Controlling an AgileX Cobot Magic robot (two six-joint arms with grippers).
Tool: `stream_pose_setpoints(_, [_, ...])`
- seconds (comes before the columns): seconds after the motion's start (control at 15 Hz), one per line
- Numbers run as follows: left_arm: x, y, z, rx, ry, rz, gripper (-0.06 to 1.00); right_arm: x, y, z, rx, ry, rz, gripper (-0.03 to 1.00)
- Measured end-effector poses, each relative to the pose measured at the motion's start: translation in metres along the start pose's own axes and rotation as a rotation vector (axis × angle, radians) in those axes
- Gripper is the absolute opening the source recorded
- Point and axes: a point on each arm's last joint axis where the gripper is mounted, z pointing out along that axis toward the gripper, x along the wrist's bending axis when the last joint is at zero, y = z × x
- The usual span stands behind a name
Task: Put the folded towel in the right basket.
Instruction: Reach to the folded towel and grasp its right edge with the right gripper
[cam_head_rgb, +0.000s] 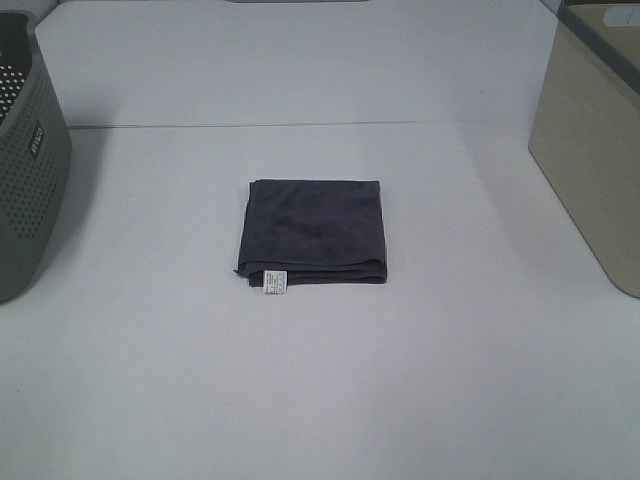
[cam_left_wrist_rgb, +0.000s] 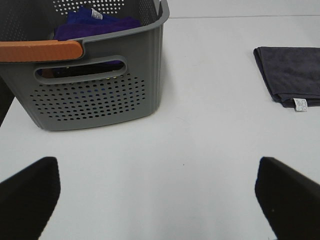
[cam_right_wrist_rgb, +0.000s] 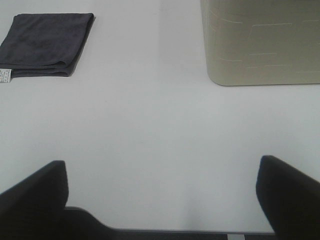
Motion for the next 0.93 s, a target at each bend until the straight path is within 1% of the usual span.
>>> stream_pose_setpoints(0.93, [0.0000, 0.0000, 0.0000, 0.000, 0.000, 0.000, 0.99, 0.0000, 0.0000, 0.0000, 0.000, 0.000, -0.008, 0.98])
